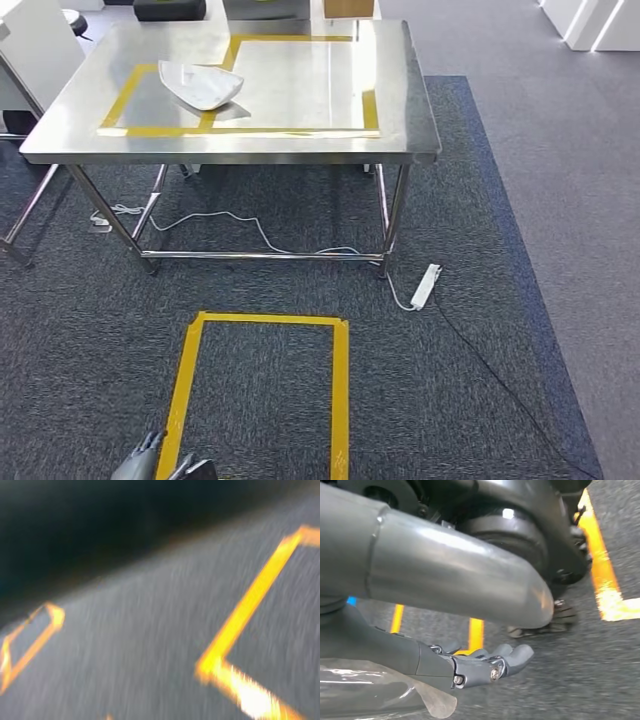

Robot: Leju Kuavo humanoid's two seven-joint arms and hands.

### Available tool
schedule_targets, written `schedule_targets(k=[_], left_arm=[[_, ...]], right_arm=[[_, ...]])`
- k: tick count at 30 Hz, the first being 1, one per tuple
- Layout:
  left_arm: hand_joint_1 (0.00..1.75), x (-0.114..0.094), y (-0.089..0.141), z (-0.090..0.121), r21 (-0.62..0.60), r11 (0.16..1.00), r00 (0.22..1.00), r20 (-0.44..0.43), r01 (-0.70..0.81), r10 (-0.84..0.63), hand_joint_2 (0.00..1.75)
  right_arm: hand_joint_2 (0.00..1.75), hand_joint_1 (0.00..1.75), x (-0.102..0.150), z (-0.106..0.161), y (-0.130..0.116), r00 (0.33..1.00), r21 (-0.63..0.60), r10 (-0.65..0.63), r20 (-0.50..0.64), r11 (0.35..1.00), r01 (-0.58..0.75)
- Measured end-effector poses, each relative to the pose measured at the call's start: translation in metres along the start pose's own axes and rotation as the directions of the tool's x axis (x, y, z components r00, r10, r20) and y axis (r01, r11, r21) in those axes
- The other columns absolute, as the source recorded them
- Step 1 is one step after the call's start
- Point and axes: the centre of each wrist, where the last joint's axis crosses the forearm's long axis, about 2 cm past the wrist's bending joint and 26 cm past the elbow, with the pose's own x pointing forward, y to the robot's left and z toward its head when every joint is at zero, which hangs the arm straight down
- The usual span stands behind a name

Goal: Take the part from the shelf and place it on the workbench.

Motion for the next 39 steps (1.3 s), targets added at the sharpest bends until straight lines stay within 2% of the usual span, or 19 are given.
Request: schedule_targets(k=[6, 14, 18, 28, 39], left_arm=[[0.0, 0.006, -0.044, 0.021, -0.108, 0.985, 0.978, -0.175, -0.136, 0.116, 0.0], [0.0, 0.005, -0.071, 0.037, -0.164, 0.955, 0.928, -0.324, -0.248, 0.185, 0.0], [0.0, 0.008, -0.074, 0.039, -0.167, 0.944, 0.912, -0.351, -0.284, 0.212, 0.0], [0.0, 0.012, -0.079, 0.043, -0.177, 0.929, 0.886, -0.4, -0.326, 0.235, 0.0], [0.0, 0.016, -0.075, 0.041, -0.153, 0.925, 0.883, -0.385, -0.348, 0.268, 0.0]], right_arm=[[0.0, 0.0, 0.003, -0.001, -0.005, 0.999, -0.036, -0.04, -0.009, 0.999, 0.04], [0.0, 0.0, 0.003, 0.0, -0.01, 0.997, -0.081, -0.068, 0.024, 0.994, 0.07], [0.0, 0.0, 0.005, 0.003, -0.006, 0.995, -0.109, -0.085, 0.047, 0.99, 0.09], [0.0, 0.0, 0.01, 0.006, -0.002, 0.986, -0.064, -0.144, 0.083, 0.987, 0.15], [0.0, 0.0, 0.01, 0.008, -0.001, 0.984, -0.057, -0.16, 0.084, 0.985, 0.165]])
